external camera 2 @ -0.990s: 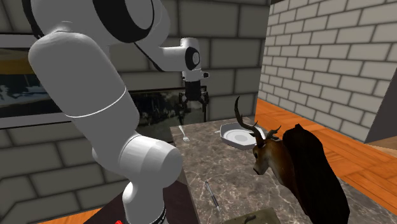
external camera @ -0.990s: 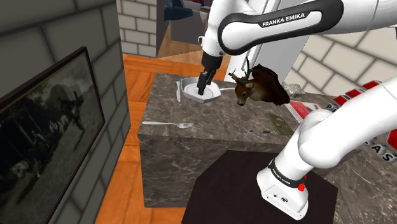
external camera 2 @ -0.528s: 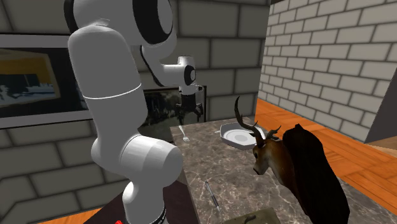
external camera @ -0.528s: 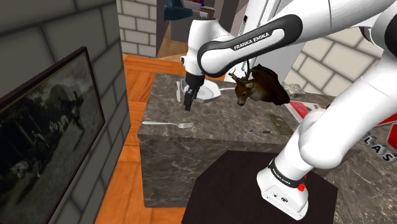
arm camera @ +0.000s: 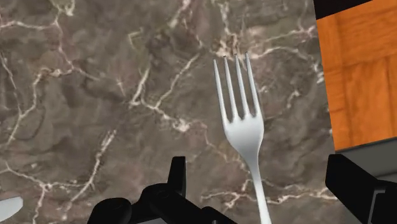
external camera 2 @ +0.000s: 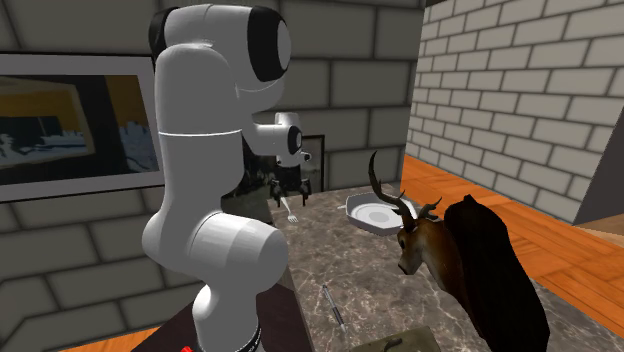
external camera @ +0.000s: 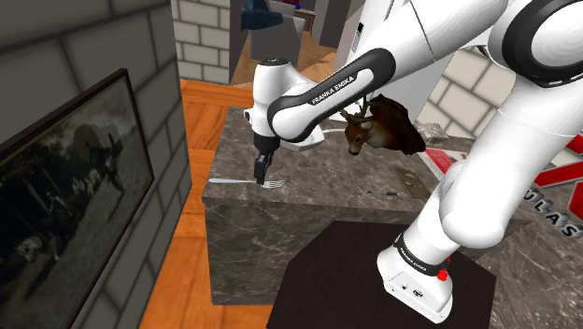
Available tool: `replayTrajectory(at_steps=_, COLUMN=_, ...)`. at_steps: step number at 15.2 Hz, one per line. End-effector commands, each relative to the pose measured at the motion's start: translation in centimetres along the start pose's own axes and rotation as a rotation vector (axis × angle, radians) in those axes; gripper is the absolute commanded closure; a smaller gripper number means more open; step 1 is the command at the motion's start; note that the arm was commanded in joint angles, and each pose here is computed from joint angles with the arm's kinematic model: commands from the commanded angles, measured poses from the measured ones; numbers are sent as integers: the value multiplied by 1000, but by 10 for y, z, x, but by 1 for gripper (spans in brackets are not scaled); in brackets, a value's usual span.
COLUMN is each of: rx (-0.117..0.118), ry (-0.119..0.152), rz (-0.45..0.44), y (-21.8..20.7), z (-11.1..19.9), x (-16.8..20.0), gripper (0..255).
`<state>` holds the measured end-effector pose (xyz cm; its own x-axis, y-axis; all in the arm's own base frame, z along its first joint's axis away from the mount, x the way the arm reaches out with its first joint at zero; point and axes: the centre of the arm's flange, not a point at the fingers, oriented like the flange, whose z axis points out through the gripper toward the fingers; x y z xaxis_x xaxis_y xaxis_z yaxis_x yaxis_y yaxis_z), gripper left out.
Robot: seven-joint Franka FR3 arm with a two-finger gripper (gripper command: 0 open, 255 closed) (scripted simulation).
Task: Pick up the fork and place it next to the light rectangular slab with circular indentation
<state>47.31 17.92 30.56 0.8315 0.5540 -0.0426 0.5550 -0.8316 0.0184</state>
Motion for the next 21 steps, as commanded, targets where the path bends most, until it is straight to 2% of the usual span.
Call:
replayTrajectory(at_steps=1, rx=0, ry=0, rz=-3, y=-2, z=11, x=0, gripper=0)
replayTrajectory(at_steps=5, rx=0, ry=0, rz=-3, y=-2, z=36, x=0, gripper=0)
replayTrajectory(at_steps=13, rx=0, ry=0, rz=-3, y=-2, z=35, x=0, gripper=0)
replayTrajectory(at_steps=14, rx=0, ry=0, rz=-3, y=-2, z=35, x=0, gripper=255)
replayTrajectory(at_steps=21, rx=0, ry=0, rz=-3, y=0, z=36, x=1, gripper=255)
